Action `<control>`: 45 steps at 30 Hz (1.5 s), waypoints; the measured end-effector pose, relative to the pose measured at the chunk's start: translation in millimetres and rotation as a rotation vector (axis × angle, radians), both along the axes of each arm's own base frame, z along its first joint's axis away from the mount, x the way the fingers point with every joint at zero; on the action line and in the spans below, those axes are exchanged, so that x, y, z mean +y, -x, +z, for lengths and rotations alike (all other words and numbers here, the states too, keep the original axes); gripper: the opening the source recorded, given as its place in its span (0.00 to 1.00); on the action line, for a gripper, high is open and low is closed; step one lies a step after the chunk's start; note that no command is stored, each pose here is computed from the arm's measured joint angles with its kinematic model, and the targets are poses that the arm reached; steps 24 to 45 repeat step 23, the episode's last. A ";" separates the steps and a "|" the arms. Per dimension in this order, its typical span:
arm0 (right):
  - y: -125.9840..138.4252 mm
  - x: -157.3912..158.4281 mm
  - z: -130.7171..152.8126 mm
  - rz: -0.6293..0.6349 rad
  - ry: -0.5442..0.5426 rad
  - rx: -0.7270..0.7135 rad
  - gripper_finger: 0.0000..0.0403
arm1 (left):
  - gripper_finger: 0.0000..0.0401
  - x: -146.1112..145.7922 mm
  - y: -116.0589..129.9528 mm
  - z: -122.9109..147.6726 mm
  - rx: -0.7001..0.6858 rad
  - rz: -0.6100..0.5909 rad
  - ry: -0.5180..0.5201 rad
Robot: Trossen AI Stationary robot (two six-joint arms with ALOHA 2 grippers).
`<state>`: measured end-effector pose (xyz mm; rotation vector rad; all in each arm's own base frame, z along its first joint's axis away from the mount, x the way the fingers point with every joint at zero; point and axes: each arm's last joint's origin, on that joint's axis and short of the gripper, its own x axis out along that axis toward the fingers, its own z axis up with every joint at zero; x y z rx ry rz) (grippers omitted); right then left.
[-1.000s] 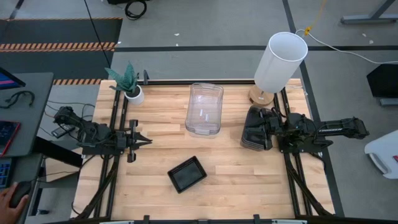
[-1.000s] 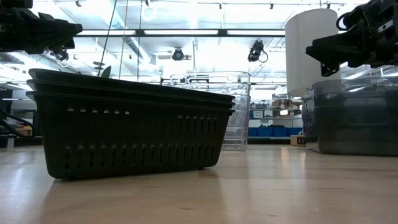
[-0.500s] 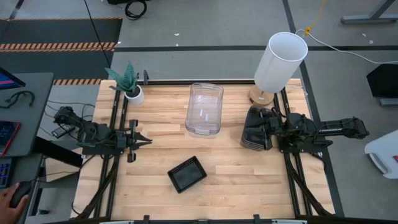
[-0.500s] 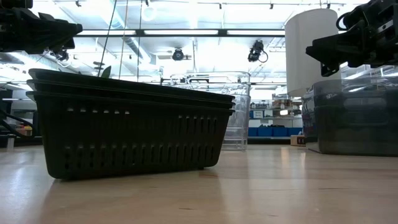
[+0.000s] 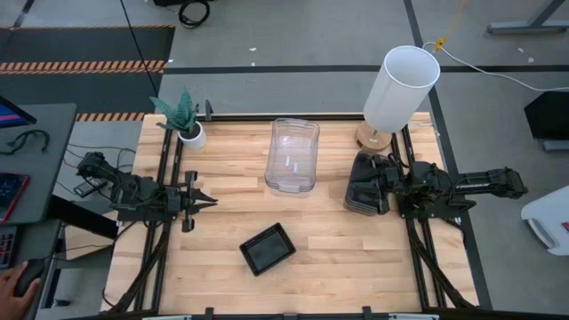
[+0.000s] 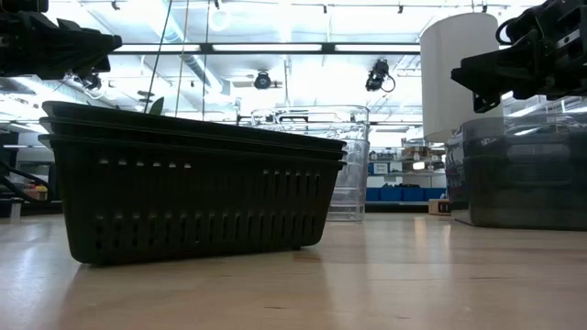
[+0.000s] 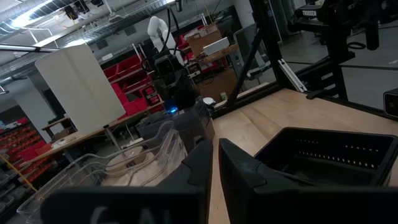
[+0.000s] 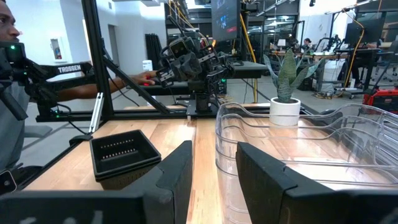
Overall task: Stack baskets by color
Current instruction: Return to Home Position
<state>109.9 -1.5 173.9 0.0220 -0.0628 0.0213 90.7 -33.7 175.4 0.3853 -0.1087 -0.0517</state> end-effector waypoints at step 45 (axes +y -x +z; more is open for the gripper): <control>0.0 0.0 -0.1 0.000 0.000 0.000 0.32 | 0.08 0.0 0.0 0.1 -0.001 0.000 0.000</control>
